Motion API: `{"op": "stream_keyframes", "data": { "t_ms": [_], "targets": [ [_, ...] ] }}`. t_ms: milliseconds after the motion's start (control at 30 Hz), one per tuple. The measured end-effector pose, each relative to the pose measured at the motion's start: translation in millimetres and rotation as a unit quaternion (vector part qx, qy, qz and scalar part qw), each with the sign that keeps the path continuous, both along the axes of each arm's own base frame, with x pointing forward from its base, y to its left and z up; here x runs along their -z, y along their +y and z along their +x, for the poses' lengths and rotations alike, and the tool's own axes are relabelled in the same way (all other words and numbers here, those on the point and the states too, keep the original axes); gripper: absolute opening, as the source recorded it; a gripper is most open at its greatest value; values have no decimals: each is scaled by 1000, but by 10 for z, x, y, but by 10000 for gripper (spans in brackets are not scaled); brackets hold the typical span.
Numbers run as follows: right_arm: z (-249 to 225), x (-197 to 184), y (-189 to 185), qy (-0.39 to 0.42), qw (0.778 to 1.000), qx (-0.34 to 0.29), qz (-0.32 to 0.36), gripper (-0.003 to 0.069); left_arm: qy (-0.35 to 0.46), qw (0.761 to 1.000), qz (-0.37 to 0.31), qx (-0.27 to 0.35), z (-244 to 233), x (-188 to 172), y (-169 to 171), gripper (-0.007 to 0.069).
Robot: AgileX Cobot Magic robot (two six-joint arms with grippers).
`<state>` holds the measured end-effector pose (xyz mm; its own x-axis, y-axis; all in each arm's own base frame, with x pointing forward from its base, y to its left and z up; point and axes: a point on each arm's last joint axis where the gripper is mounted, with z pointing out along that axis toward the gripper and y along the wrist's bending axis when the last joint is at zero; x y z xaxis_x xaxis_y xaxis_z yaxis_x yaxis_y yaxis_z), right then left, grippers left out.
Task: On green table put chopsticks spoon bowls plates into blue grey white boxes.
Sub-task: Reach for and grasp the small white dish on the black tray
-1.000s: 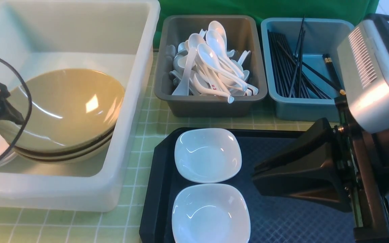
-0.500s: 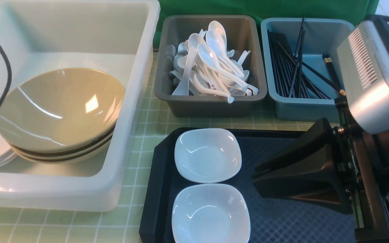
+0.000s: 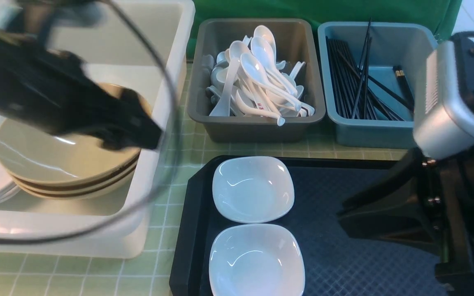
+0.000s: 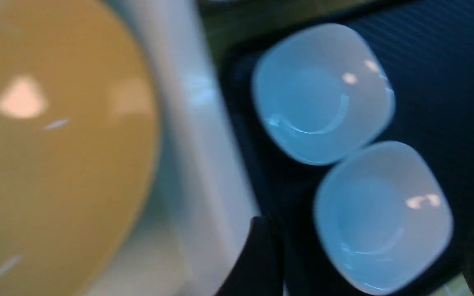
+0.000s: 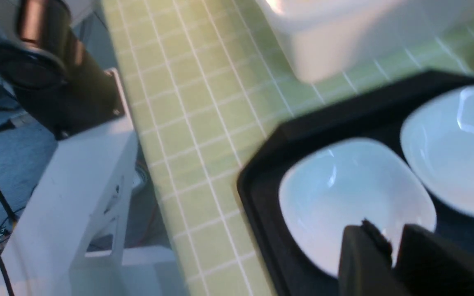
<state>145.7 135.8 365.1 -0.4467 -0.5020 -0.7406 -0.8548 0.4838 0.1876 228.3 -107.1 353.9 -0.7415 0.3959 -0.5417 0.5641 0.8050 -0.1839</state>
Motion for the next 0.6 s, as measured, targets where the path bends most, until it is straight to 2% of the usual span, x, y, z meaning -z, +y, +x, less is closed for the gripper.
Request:
{"op": "stream_keyframes", "data": {
  "t_ms": [100,133,300,367,433,600],
  "targets": [
    [-66,-41,-118,9,1000,29,-8,139,39,997,8,61,-39,180,-389,529],
    [-74,-44,-125,10,999,30,-9,141,39,997,8,65,-50,180,-405,527],
    [-256,-138,-255,0,999,41,-5,147,99,980,64,160,-26,604,-864,520],
    [-287,-121,-272,14,998,55,0,152,110,974,75,182,-17,647,-966,520],
    [-285,-76,-276,34,997,72,2,156,110,973,75,190,-6,622,-1003,520],
    [-58,168,-188,100,987,128,-8,203,54,971,54,226,-56,156,-1000,520]
  ]
}}
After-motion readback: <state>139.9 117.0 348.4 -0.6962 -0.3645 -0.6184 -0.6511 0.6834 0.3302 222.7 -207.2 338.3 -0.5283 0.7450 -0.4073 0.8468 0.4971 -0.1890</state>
